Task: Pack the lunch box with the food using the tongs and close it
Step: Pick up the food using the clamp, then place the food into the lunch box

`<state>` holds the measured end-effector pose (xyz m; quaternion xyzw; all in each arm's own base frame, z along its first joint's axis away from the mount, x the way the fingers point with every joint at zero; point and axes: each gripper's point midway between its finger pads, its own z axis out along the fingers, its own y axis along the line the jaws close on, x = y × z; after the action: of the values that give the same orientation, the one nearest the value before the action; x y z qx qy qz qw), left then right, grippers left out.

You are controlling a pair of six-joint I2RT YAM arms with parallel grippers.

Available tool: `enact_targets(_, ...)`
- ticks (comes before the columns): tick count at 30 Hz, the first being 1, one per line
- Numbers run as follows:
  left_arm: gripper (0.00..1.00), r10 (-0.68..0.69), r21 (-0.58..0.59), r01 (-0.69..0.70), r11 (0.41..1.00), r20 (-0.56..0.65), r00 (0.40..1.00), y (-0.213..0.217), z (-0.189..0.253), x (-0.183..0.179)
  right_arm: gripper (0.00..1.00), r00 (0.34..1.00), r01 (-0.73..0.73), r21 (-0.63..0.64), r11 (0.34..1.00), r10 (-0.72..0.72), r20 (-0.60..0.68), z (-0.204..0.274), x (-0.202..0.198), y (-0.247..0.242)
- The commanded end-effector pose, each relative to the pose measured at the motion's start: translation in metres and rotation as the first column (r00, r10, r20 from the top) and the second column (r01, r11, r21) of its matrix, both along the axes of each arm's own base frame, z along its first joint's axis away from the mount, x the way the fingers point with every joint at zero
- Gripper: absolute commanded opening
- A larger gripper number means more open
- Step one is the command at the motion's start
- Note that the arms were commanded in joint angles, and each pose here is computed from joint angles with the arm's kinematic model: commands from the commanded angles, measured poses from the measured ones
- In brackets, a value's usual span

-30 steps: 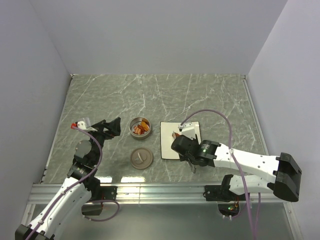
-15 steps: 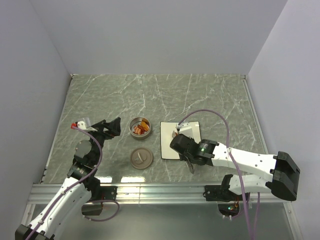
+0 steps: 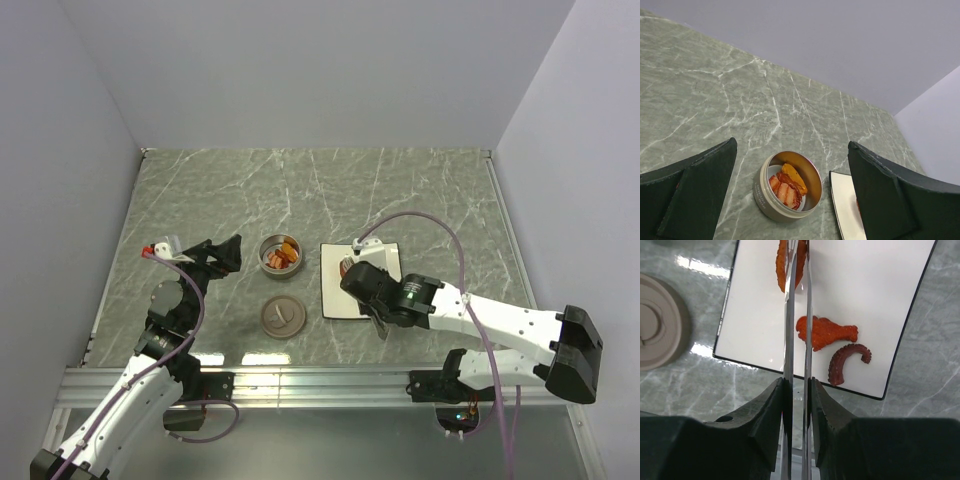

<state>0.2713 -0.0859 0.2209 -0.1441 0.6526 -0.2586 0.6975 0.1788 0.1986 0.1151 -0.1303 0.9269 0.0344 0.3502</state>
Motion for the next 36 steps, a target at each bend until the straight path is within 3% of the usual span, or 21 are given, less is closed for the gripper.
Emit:
enact_targets(1, 0.99, -0.021, -0.014, 0.021, 1.000, 0.015, 1.000, -0.004, 0.003, -0.002, 0.30, 0.997, 0.009, 0.058, 0.998, -0.014, 0.081, 0.033, 0.014, 0.008)
enact_targets(14, 1.00, -0.018, -0.015, 0.018, 1.000, 0.018, 1.000, -0.003, 0.004, -0.002, 0.30, 0.990, -0.023, 0.111, 0.994, 0.007, 0.143, 0.068, 0.028, 0.028)
enact_targets(26, 1.00, -0.017, -0.015, 0.017, 1.000, 0.017, 1.000, -0.003, 0.003, -0.002, 0.30, 0.974, -0.165, 0.147, 0.975, 0.138, 0.179, 0.093, 0.051, 0.095)
enact_targets(36, 1.00, -0.009, -0.015, 0.009, 1.000, 0.014, 1.000, -0.001, 0.003, -0.002, 0.30, 0.956, -0.271, 0.115, 0.956, 0.254, 0.144, 0.080, 0.068, 0.153)
